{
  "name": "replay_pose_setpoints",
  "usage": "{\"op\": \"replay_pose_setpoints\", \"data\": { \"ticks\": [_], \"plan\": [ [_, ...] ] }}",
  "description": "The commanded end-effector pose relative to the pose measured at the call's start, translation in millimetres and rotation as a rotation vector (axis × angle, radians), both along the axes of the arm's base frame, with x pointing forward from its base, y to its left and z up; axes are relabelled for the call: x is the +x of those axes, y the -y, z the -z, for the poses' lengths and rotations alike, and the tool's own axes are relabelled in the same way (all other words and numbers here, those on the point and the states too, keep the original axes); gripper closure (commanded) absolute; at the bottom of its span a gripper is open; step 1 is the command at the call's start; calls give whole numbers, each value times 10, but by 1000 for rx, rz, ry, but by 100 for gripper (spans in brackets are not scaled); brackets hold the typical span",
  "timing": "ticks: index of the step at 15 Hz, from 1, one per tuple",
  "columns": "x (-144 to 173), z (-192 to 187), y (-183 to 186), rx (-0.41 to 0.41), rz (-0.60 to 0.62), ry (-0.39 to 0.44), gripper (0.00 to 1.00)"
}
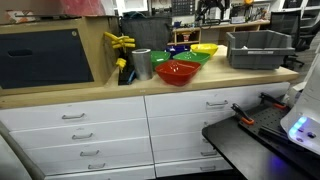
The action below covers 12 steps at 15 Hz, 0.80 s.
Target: Move the trailer to the right, then pour out the dolls from the right green bowl into the grey trailer
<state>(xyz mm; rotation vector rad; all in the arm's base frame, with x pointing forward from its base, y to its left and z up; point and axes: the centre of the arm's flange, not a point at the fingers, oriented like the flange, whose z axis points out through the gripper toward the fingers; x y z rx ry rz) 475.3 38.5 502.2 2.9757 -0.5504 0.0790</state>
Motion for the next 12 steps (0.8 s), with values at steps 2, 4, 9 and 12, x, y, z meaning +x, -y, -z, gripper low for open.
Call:
{"op": "replay_pose_setpoints", "data": {
  "ticks": [2,4,9,12],
  "plan": [
    [-52,-255,-80,2,38,-54,0],
    [-68,-342,-51,10,14,-94,0],
    [-182,-632,80,41,-80,-184,0],
    [-255,-798,191,69,-157,-219,0]
  ]
}}
